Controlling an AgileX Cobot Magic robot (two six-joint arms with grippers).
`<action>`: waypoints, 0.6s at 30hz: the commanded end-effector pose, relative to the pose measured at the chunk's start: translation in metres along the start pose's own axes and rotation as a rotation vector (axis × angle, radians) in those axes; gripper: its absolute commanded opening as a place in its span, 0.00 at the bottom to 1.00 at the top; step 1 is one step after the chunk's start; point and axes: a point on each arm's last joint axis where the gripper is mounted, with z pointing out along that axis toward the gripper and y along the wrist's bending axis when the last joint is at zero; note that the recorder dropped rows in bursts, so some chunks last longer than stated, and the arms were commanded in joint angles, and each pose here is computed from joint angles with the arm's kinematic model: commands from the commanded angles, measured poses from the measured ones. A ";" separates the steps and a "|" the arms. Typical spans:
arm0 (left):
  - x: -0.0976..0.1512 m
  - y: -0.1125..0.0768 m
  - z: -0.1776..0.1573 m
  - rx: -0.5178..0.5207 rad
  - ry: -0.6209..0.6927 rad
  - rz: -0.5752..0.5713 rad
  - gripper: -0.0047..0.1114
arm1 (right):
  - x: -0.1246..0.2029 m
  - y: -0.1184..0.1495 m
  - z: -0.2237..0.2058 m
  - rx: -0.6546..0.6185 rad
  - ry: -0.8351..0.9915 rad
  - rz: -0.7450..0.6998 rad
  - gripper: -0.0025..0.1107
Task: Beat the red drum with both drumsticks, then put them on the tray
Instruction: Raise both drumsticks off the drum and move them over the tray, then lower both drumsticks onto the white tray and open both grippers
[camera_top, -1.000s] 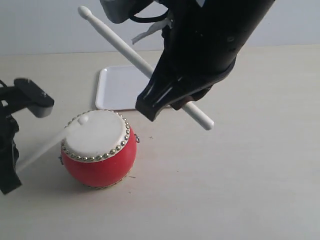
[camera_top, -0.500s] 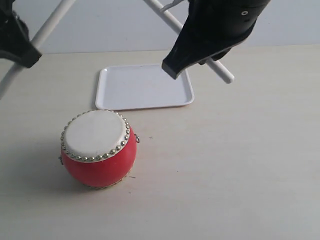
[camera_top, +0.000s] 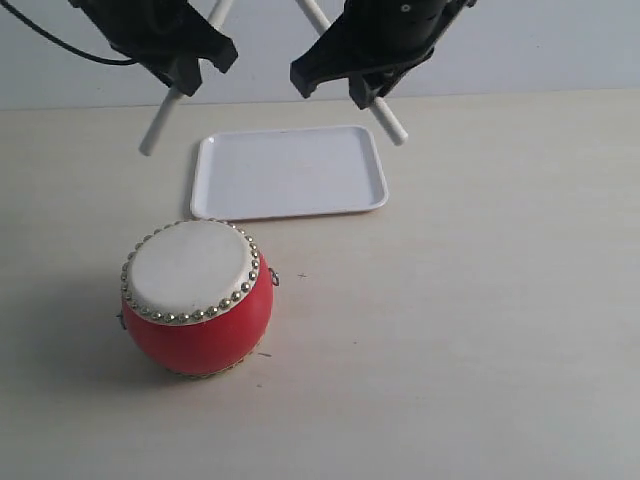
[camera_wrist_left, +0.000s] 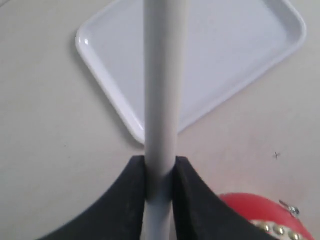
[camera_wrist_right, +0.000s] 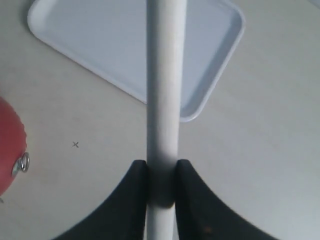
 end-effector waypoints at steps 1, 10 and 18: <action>-0.015 0.012 0.034 0.049 -0.014 -0.101 0.04 | -0.018 0.004 0.042 -0.008 -0.007 -0.012 0.02; -0.023 0.034 0.100 0.129 0.013 -0.241 0.04 | -0.038 0.012 0.114 -0.019 0.006 -0.006 0.02; -0.015 0.035 0.150 0.155 0.064 -0.280 0.04 | -0.033 -0.006 0.162 -0.087 0.014 0.140 0.06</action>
